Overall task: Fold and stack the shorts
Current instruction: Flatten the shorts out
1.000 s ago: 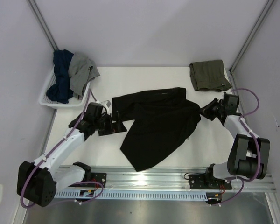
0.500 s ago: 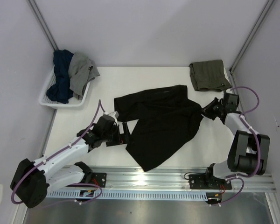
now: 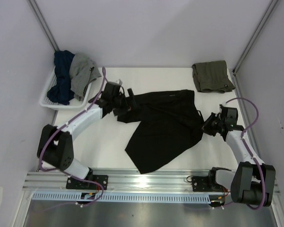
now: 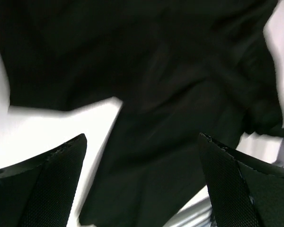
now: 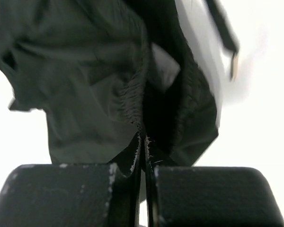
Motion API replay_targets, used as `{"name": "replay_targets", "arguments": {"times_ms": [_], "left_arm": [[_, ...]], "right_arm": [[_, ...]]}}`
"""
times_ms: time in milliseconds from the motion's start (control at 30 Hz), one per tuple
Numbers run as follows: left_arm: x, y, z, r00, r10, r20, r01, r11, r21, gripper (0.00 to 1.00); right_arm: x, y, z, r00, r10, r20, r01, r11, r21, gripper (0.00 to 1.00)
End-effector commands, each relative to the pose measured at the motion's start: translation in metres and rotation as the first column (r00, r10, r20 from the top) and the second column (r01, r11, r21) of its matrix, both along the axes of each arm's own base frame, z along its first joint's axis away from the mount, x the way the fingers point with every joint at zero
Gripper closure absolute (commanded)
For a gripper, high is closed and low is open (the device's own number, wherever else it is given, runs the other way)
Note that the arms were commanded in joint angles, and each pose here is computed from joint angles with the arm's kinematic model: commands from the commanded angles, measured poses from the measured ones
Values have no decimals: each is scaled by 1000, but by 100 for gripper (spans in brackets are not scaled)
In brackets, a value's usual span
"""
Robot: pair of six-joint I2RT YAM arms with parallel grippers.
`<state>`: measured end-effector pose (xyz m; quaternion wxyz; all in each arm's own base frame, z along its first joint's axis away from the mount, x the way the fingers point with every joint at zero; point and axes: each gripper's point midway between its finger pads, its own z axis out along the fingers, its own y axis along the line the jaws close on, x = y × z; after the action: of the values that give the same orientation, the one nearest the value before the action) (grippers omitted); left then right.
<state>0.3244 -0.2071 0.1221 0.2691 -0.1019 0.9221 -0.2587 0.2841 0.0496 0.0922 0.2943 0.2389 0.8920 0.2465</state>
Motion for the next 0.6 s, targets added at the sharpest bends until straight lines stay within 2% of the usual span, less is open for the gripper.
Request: {"name": "replay_targets", "arguments": {"times_ms": [0,67,133,167,233,267,333,500,567], "left_arm": [[42,-11,40,995,-41,94,38,999,31,1],[57,-14,39,995,-44,89,40,998,39,1],[75,-20,58,991,-43,128,40,999,23,1],[80,-23,46,993,-61,104,58,998,39,1],[96,-39,75,982,-104,155,105,994,2,1],[100,-46,60,983,-140,121,139,990,15,2],[112,-68,98,961,-200,192,204,979,-1,2],[94,-111,87,905,-376,197,371,926,65,2],[87,-113,76,898,-402,179,390,915,102,2]], "right_arm": [[-30,11,-16,996,32,-82,-34,999,-20,100],[-42,17,-15,995,28,-91,-30,999,-15,100],[-52,20,-18,994,19,-109,-22,999,-27,100],[-54,25,-14,996,9,-93,-10,1000,-13,100],[-66,48,-15,990,86,-109,-87,996,-6,100],[-68,53,-14,990,85,-113,-87,996,-9,100],[-75,72,-15,983,144,-112,-147,989,-13,100],[-89,112,-24,965,221,-139,-218,975,35,100],[-100,139,-22,948,298,-115,-296,955,37,100]]}}
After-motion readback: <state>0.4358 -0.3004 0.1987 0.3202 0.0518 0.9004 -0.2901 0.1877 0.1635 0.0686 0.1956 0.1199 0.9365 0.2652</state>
